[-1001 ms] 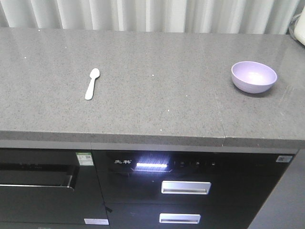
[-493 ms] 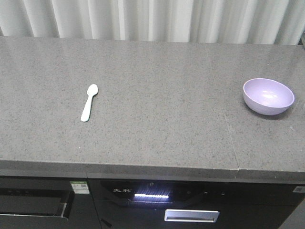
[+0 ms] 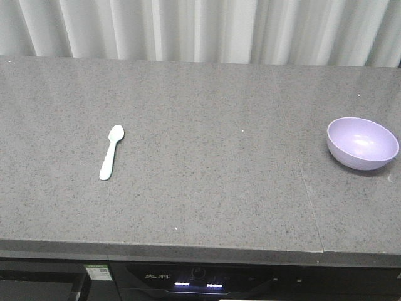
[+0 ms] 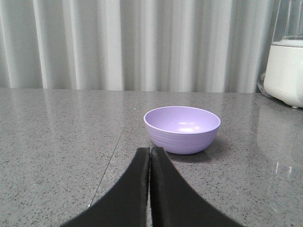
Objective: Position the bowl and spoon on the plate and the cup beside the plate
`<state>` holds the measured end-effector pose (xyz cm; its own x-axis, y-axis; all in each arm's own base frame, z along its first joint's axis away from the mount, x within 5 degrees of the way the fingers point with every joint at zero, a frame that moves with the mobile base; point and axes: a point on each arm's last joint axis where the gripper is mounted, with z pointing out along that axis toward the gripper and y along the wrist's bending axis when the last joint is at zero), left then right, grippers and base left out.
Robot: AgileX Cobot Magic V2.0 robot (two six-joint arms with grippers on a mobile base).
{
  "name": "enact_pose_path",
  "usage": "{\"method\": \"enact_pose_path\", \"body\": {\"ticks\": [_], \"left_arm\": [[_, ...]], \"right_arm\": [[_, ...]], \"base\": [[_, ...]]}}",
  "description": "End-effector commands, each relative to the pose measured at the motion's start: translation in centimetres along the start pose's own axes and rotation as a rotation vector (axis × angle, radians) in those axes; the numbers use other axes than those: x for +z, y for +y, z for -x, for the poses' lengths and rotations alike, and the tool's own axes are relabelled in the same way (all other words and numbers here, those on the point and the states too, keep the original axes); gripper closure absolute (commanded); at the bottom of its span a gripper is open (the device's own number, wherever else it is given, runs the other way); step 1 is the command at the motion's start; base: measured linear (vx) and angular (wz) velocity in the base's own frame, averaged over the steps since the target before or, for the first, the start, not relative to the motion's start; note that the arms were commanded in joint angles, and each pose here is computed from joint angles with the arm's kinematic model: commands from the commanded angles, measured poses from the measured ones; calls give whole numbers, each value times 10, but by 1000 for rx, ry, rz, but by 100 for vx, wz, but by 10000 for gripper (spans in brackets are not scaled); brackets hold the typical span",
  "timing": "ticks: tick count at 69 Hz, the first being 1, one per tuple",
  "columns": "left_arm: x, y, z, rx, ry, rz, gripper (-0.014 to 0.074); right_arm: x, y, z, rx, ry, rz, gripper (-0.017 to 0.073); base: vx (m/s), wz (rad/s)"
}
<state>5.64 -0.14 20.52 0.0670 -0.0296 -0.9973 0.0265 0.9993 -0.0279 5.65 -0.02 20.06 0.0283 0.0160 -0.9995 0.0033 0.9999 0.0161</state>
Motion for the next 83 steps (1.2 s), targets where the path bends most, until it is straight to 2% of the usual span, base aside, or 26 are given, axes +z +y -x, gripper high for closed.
{"method": "enact_pose_path", "body": {"ticks": [1, 83], "left_arm": [[-2, 0, 15, -13, -110, -3, 600], [-2, 0, 15, -13, -110, -3, 600]], "right_arm": [[0, 0, 3, -16, -68, 0, 568], [0, 0, 3, -16, -68, 0, 568]], "base": [[7, 0], [5, 1]]}}
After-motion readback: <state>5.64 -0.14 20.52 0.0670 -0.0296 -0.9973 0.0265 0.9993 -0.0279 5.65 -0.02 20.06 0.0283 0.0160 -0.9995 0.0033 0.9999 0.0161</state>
